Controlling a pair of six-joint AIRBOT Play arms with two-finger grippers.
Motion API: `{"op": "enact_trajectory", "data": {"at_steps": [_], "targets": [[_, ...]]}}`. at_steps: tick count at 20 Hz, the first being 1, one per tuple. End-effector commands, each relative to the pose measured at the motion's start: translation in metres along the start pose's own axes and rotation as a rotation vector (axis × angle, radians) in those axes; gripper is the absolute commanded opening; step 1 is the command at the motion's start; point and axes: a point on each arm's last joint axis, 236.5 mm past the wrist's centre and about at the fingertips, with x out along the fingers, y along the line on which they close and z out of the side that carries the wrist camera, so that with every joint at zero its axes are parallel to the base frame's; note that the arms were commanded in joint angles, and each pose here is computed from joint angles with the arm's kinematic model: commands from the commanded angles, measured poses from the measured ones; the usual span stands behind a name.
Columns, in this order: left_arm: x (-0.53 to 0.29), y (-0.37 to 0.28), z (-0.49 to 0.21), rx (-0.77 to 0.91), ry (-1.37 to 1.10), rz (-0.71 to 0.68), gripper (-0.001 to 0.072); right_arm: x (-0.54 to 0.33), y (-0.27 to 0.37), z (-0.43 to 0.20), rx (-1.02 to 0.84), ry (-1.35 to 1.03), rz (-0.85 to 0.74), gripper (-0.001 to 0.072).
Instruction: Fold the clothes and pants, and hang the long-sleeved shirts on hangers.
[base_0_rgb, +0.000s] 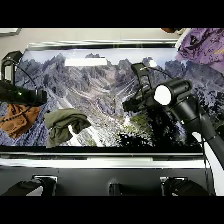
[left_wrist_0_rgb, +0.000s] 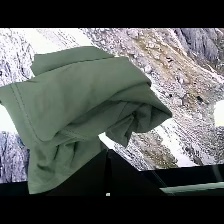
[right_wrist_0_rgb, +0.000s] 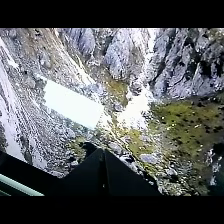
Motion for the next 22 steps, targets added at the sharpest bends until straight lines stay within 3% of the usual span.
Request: {"op": "enact_trajectory", "data": {"at_steps": [1, 22], "targets": [[-0.0002, -0.0001, 0.0000, 0.000, -0.001, 0.000, 0.0019, -0.0006, 0.0004, 0.0003, -0.001, -0.001, 0.000, 0.0032], [-0.0002, -0.0001, 0.0000, 0.005, -0.001, 0.000, 0.0019, -0.0007, 0.0011, 0.0065, -0.001, -0.028, 0.003, 0.0032]]}}
